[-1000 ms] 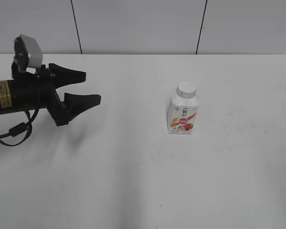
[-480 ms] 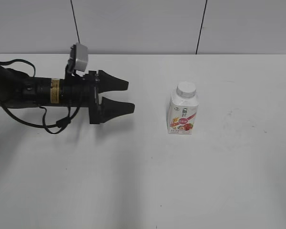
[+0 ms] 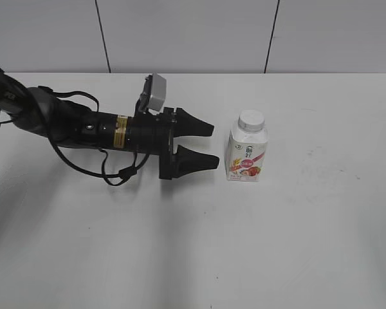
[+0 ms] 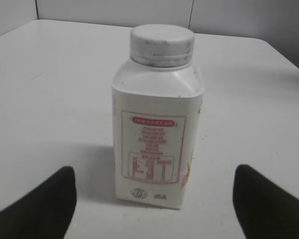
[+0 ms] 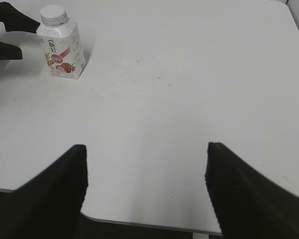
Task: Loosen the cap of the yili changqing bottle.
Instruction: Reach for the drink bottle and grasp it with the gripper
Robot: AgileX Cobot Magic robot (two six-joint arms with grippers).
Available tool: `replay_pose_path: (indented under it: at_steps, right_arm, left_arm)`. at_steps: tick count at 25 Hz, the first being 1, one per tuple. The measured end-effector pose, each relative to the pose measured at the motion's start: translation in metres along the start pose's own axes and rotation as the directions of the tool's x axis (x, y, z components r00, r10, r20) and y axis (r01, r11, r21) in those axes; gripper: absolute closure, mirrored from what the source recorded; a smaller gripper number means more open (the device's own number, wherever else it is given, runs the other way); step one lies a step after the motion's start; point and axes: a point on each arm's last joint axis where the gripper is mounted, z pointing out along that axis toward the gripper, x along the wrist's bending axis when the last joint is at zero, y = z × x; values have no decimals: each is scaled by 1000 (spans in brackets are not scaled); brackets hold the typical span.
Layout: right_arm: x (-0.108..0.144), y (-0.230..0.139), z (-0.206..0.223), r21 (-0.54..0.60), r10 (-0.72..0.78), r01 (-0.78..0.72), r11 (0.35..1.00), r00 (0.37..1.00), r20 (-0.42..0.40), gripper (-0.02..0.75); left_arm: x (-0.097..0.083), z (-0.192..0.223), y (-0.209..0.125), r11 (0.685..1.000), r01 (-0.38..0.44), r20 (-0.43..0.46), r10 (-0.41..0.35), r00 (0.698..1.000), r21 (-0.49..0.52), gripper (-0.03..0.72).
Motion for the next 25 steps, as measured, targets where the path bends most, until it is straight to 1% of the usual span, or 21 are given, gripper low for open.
replay_pose_path:
  at_steps: [9,15,19,25]
  right_arm:
    - [0,0,0,0,0,0,1000,1000,0,158]
    - [0,0,0,0,0,0,1000,1000,0,158]
    - [0,0,0,0,0,0,1000,1000,0,158]
    - [0,0,0,0,0,0,1000,1000,0,158]
  left_arm:
    - [4,35,-1,1000,-24,53,24,998,-14,102]
    - [14,50,-1,999,-5,55,7,998,-41,102]
    - [13,61,1,999,0,74,3,997,-45,102]
    - [11,67,-4,999,16,76,-13,997,-37,104]
